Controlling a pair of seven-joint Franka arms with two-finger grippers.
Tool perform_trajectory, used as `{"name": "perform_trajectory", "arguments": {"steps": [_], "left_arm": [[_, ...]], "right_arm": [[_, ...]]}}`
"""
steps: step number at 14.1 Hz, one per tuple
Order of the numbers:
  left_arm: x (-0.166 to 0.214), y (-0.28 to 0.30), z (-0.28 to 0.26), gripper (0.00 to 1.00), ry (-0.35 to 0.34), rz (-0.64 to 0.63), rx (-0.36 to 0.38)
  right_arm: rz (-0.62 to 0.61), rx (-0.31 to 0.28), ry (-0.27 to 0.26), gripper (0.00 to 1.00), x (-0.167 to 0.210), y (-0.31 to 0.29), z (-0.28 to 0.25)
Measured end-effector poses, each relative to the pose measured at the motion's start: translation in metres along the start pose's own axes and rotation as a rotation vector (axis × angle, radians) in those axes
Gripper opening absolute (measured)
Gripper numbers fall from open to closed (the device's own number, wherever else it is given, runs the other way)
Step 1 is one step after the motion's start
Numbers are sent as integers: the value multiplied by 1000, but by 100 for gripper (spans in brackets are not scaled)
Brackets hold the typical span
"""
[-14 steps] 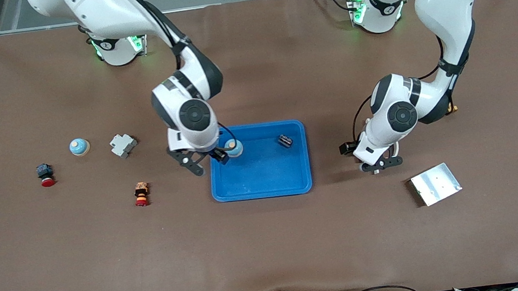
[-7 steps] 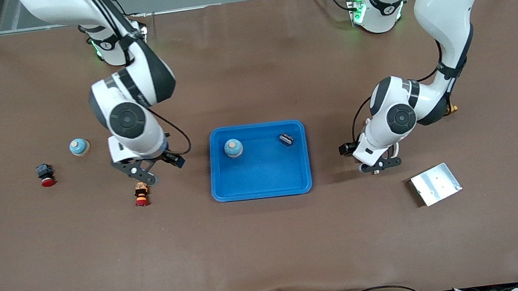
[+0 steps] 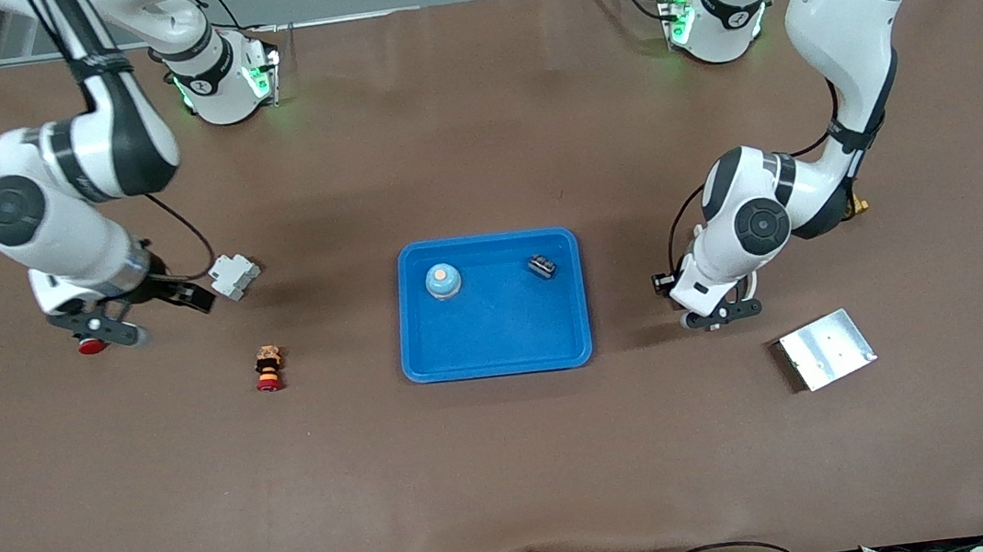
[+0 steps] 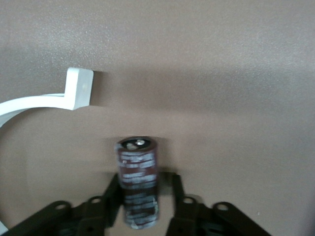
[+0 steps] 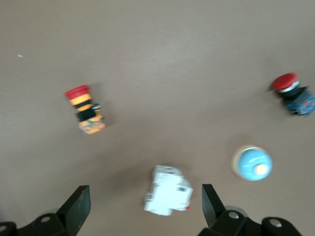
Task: Place electrolytic capacitor and blue bell in tray
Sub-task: 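Carry the capacitor to the tray while the right gripper reaches the second bell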
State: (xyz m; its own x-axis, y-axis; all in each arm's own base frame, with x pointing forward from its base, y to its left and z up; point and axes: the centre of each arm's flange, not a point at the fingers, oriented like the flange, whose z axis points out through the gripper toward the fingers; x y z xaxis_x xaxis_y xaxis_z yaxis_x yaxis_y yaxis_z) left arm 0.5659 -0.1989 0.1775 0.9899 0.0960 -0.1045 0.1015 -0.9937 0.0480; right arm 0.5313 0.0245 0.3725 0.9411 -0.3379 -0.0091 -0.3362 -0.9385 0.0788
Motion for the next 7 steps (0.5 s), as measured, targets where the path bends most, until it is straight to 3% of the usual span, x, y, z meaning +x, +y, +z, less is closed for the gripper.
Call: {"name": "perform_trajectory", "arguments": {"steps": [7], "left_arm": [[3, 1, -5, 35, 13, -68, -6]], "right_arm": [[-91, 18, 6, 100, -6, 117, 5]]}}
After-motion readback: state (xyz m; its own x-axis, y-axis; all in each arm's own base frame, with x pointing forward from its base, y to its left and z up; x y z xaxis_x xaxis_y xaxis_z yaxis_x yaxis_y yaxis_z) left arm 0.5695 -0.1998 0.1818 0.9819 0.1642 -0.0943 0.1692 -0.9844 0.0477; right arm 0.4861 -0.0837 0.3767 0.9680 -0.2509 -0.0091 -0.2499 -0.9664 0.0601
